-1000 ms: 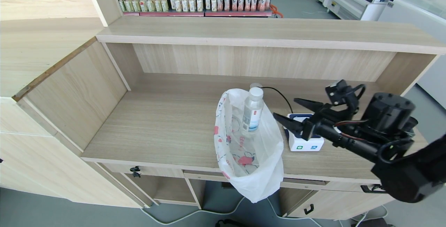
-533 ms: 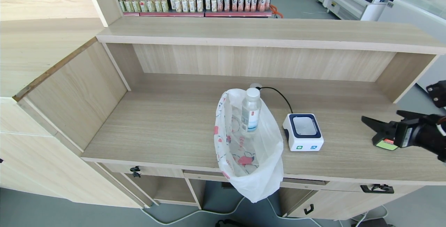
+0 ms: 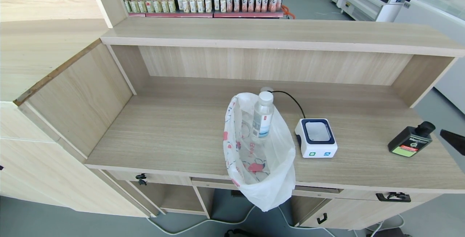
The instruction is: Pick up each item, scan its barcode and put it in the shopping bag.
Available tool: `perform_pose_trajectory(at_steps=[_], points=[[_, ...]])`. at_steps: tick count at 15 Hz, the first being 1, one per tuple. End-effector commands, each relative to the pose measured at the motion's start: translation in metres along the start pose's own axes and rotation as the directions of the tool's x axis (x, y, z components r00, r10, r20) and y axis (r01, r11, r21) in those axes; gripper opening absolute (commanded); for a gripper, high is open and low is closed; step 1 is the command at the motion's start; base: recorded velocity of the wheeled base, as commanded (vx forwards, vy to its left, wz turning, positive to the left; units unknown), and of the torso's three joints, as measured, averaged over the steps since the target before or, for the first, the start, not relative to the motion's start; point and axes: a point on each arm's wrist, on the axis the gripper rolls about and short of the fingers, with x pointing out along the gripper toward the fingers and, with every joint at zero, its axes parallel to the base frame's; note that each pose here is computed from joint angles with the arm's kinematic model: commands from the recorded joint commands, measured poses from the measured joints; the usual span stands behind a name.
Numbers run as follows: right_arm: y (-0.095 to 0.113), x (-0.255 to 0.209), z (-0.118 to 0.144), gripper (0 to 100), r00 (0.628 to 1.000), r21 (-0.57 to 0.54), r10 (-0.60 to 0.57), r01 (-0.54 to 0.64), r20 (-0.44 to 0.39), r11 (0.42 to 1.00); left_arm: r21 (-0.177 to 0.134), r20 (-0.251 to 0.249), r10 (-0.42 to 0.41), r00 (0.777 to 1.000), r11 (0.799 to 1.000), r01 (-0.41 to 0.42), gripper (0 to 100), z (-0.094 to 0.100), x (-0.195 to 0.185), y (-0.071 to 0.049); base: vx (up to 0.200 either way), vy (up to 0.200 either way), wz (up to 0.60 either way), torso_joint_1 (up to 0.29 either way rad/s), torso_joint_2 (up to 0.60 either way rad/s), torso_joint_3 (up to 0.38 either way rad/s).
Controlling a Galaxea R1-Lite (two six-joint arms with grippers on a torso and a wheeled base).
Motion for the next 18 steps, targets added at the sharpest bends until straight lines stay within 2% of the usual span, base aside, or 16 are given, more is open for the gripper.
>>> perform_pose_trajectory(at_steps=[1, 4, 6, 9, 14, 16, 18], points=[[-0.002, -0.018, 0.014, 100, 0.997, -0.013, -0.036, 0.037, 0.064, 0.999, 0.001, 0.0, 0.001, 1.0, 1.0, -0.001, 100, 0.0, 0.0, 0.0, 0.0, -0.2, 0.0, 0.002, 0.0, 0.002], [-0.012, 0.0, 0.014, 100, 0.998, -0.032, -0.059, 0.06, 0.012, 0.998, -0.002, 0.0, 0.001, 1.0, 1.0, -0.001, 100, 0.0, 0.0, 0.0, 0.0, -0.2, 0.0, -0.001, 0.0, 0.002], [-0.022, 0.019, 0.006, 100, 0.996, -0.056, -0.069, 0.066, -0.056, 0.996, -0.001, 0.0, 0.001, 1.0, 1.0, -0.001, 100, 0.0, 0.0, 0.0, 0.0, -0.2, 0.0, 0.005, 0.0, 0.002], [-0.026, 0.045, -0.008, 100, 0.99, -0.033, -0.033, 0.028, -0.139, 0.999, -0.001, 0.0, 0.001, 1.0, 1.0, -0.001, 100, 0.0, 0.0, 0.0, 0.0, -0.2, 0.0, 0.001, 0.0, 0.001], [0.001, 0.078, -0.034, 100, 0.954, -0.052, 0.121, -0.14, -0.273, 0.989, -0.001, 0.0, 0.001, 1.0, 1.0, -0.001, 100, 0.0, 0.0, 0.0, 0.0, -0.2, 0.0, 0.0, 0.0, 0.003], [0.015, 0.078, -0.04, 100, 0.939, -0.084, 0.177, -0.209, -0.294, 0.974, 0.001, 0.0, 0.001, 1.0, 1.0, -0.001, 100, 0.0, 0.0, 0.0, 0.0, -0.2, 0.0, 0.007, 0.0, 0.002], [0.029, 0.074, -0.042, 100, 0.928, -0.093, 0.222, -0.26, -0.3, 0.961, -0.002, 0.0, 0.001, 1.0, 1.0, -0.001, 100, 0.0, 0.0, 0.0, 0.0, 0.0, 0.0, 0.0, 0.0, 0.0]])
